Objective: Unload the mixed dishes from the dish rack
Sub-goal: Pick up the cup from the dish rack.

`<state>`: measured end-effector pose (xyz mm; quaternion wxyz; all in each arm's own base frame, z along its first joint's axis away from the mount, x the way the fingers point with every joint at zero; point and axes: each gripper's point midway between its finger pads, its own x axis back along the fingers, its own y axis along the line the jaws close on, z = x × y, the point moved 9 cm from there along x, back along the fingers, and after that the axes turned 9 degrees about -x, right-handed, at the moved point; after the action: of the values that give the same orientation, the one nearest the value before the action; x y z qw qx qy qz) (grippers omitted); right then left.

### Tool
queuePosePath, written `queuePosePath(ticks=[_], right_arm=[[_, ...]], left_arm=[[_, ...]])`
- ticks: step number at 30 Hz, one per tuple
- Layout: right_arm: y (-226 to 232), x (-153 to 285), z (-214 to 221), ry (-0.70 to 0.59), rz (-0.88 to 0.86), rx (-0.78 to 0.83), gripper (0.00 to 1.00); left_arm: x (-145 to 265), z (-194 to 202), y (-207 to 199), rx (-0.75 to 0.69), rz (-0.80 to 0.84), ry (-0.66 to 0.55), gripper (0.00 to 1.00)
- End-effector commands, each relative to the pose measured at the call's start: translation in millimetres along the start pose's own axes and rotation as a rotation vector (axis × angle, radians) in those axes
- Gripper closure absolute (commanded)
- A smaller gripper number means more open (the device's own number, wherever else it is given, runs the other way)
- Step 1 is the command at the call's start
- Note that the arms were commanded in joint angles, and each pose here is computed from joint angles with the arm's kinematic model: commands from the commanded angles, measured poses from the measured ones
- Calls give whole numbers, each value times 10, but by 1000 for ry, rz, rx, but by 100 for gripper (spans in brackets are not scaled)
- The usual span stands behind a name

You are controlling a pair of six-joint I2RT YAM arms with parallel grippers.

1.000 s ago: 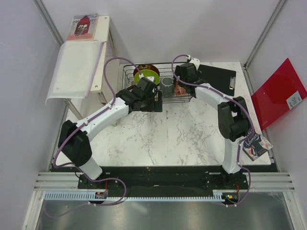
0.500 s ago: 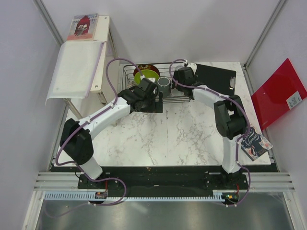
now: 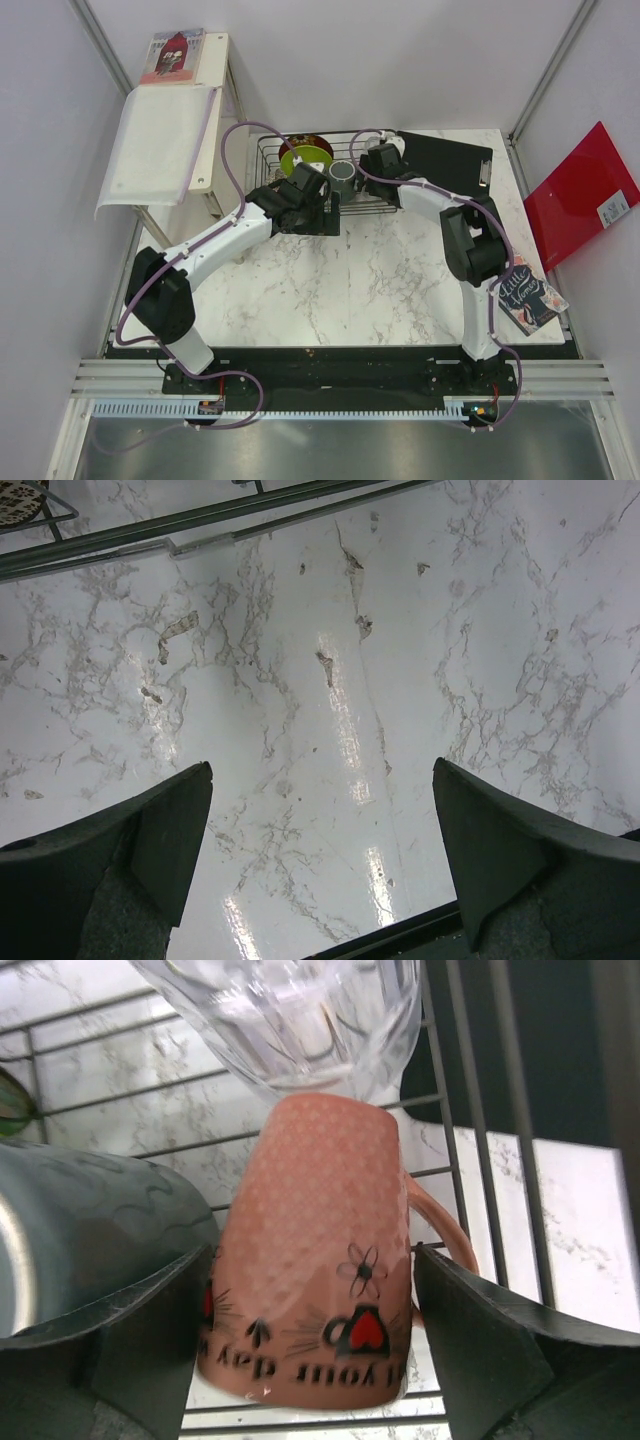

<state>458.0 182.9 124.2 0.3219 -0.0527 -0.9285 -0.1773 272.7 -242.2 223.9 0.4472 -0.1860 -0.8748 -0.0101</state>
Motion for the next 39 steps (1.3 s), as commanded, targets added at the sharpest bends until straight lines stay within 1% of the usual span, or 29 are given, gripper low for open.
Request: queuePosePath(ticks=[1, 3, 4, 8, 11, 12, 17, 24, 25, 26, 28, 29, 31, 32, 34, 36, 37, 39], right_arm=[[-145, -117, 87, 55, 57, 20, 16], [-166, -119, 93, 52, 66, 18, 24], [-174, -99, 104, 53, 69, 19, 26], [-162, 6, 2, 13, 67, 6, 33], [-127, 152, -122, -22, 46, -11, 36], [-93, 246, -213, -45, 28, -23, 39], [-60, 530, -398, -100, -11, -47, 48], [-22, 955, -633, -177, -78, -88, 54], [-28, 978, -634, -180, -81, -91, 57], [-30, 997, -650, -187, -86, -95, 64], [-27, 1039, -659, -190, -92, -99, 70], [-26, 1040, -651, -188, -95, -106, 78], [-27, 1068, -644, -187, -105, -119, 88], [-14, 1088, -648, -192, -118, -127, 100], [-13, 1169, -647, -197, -155, -155, 100], [39, 1325, -733, -239, -225, -192, 100], [14, 1348, -663, -214, -241, -212, 100], [92, 1557, -784, -277, -356, -279, 100]], left_arm=[[8, -28, -32, -11, 16, -13, 3], [8, -29, -30, -13, 15, -14, 3], [4, -24, -30, -13, 15, -10, 3], [4, -25, -34, -11, 19, -10, 3], [14, -36, -38, -11, 22, -14, 3], [7, -27, -36, -11, 20, -10, 3], [12, -37, -39, -10, 21, -13, 3], [14, -48, -44, -8, 22, -16, 3], [17, -55, -48, -6, 23, -18, 3], [15, -48, -46, -6, 24, -15, 3], [23, -57, -51, -4, 27, -19, 3], [25, -54, -50, -3, 27, -19, 3], [31, -54, -48, -3, 25, -19, 3], [41, -58, -49, -3, 26, -22, 4], [58, -69, -52, -1, 28, -26, 3], [78, -93, -59, 2, 32, -36, 3], [97, -117, -68, 3, 37, -44, 3], [130, -145, -80, 11, 43, -56, 4]])
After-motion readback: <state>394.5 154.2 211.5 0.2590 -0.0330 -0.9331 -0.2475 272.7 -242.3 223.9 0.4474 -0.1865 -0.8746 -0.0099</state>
